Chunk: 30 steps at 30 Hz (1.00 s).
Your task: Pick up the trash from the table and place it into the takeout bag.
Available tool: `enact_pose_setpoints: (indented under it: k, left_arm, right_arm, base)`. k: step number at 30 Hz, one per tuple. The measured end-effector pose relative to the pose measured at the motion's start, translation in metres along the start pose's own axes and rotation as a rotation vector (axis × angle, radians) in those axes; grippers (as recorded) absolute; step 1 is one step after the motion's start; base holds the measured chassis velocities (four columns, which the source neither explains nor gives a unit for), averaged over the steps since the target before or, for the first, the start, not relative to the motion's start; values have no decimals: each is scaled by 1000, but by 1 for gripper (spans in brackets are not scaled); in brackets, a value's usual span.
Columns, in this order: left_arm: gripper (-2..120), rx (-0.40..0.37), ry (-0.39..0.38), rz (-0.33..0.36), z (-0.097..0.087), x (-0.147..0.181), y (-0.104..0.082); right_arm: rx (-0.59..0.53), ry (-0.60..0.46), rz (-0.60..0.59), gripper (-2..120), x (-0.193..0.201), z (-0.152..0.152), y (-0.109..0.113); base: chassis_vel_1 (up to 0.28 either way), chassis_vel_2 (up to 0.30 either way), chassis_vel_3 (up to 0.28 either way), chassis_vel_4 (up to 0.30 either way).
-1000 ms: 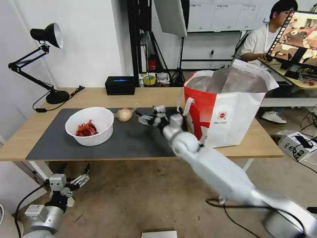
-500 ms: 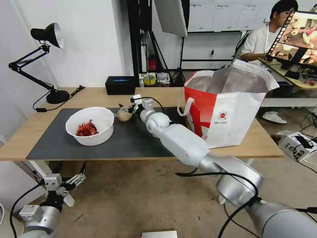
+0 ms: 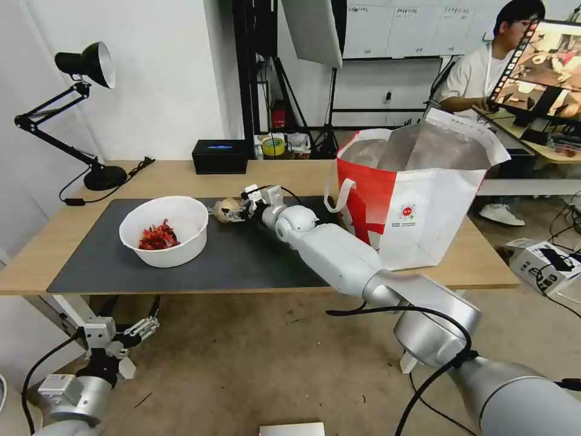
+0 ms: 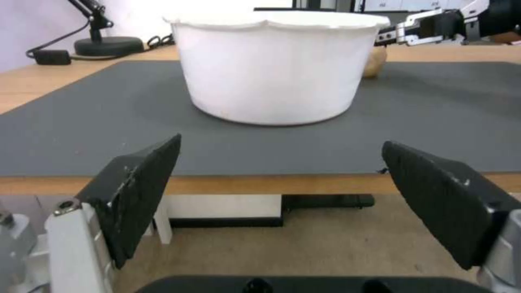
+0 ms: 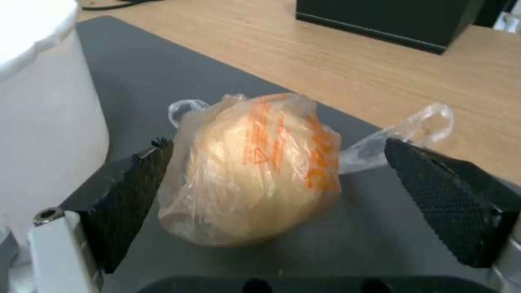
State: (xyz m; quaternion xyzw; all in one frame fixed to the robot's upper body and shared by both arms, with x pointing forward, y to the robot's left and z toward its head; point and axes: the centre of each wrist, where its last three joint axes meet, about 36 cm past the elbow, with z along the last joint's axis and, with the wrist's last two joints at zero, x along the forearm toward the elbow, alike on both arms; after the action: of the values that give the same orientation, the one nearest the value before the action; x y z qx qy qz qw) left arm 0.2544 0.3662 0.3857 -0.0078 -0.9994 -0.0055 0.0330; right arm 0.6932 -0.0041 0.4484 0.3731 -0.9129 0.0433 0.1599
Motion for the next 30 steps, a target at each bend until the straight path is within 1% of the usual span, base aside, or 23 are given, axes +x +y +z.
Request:
enact_pose_setpoints:
  k: [5, 10, 14, 27, 28, 29, 30]
  left_arm:
    - [100, 1, 2, 1, 0, 2, -1]
    - [100, 2, -1, 2, 0, 2, -2]
    - [100, 4, -2, 5, 0, 2, -4]
    - [100, 4, -7, 10, 0, 0, -5]
    - [100, 5, -7, 10, 0, 0, -5]
    - [100, 5, -7, 10, 0, 0, -5]
    - [100, 6, -7, 10, 0, 0, -5]
  right_arm:
    - [18, -6, -23, 100, -1, 3, -3]
    - [37, -34, -51, 100, -1, 9, -9]
    - [48, -43, -61, 100, -1, 9, -10]
    - [60, -26, -86, 100, -2, 12, -9]
    - [60, -22, -87, 96, -2, 13, -9]
    - [60, -22, -87, 96, -2, 13, -9]
    - [59, -15, -89, 92, -2, 15, -9]
  base:
    - [0, 0, 0, 0]
    - [0, 0, 0, 0]
    - [0, 0, 0, 0]
    - [0, 0, 0, 0]
    - [0, 0, 0, 0]
    - [0, 0, 0, 0]
    - [0, 0, 0, 0]
